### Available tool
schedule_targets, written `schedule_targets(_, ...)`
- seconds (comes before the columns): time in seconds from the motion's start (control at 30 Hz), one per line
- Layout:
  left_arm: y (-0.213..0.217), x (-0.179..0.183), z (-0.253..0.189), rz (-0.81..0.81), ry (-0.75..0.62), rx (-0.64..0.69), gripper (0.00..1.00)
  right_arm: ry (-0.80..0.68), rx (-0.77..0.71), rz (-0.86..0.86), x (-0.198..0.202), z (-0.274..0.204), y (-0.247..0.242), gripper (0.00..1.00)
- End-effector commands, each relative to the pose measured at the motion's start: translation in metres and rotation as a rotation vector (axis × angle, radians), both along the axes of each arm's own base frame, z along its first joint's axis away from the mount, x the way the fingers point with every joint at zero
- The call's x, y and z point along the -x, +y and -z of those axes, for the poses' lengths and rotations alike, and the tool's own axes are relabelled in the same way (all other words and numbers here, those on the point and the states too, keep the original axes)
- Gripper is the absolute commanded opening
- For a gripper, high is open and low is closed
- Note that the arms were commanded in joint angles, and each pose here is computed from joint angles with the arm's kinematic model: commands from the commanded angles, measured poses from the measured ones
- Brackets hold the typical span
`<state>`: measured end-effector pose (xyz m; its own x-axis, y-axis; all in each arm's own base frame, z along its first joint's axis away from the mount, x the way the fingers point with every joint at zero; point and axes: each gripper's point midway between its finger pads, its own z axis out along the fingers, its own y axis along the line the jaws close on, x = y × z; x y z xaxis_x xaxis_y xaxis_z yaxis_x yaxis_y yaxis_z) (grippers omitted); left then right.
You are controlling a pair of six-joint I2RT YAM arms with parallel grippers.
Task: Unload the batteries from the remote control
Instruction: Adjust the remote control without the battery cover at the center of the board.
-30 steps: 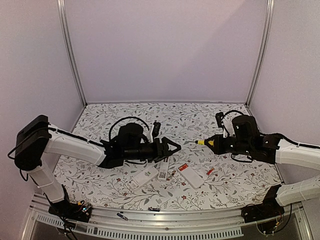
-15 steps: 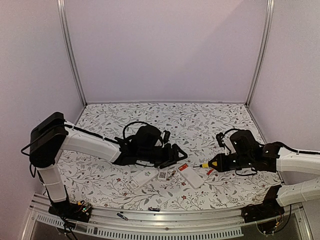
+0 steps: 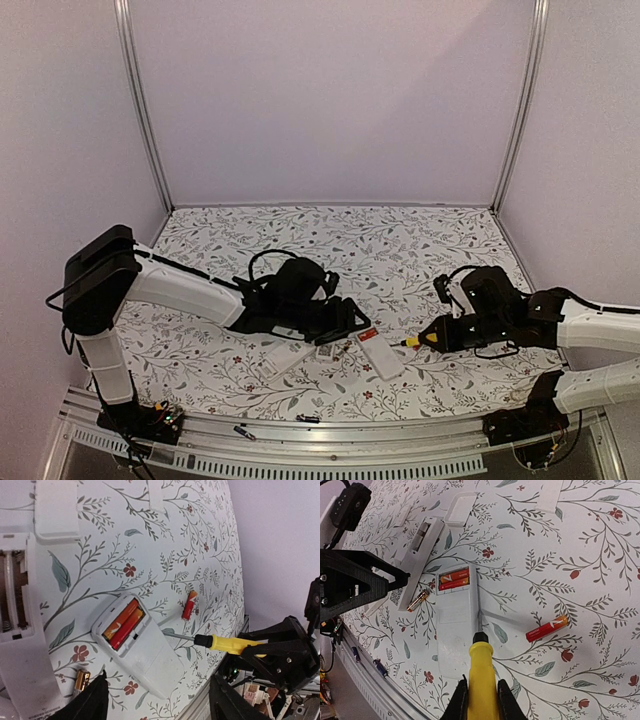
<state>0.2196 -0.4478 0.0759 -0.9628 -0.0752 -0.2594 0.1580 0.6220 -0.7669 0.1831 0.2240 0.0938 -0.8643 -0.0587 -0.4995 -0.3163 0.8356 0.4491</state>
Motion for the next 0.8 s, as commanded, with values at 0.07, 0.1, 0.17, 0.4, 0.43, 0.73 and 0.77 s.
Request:
schedule_targets(0.07, -0.004, 0.011, 0.009, 0.049, -0.004, -0.029, 0.68, 0.07, -0.017, -0.028, 0.02, 0.008, 0.0, 0.0)
schedule_targets(0.1, -0.003, 0.011, 0.009, 0.052, -0.006, -0.03, 0.68, 0.075, -0.023, -0.033, 0.022, 0.008, 0.002, 0.0)
schedule_targets(0.17, -0.004, 0.012, 0.009, 0.064, -0.012, -0.03, 0.68, 0.082, -0.041, -0.052, 0.026, 0.006, 0.006, 0.0)
schedule_targets(0.4, -0.004, 0.017, 0.01, 0.116, -0.036, -0.047, 0.68, 0.084, -0.136, -0.133, 0.037, -0.007, 0.028, 0.0)
schedule_targets(0.43, -0.003, 0.018, 0.009, 0.123, -0.043, -0.056, 0.68, 0.08, -0.152, -0.143, 0.038, -0.01, 0.032, 0.0)
schedule_targets(0.73, 0.013, 0.028, 0.01, 0.239, -0.177, -0.178, 0.7, -0.002, -0.048, 0.032, 0.014, -0.021, 0.005, 0.0)
schedule_targets(0.77, 0.014, 0.03, 0.01, 0.256, -0.201, -0.194, 0.7, -0.028, -0.036, 0.059, 0.009, -0.025, 0.0, 0.0)
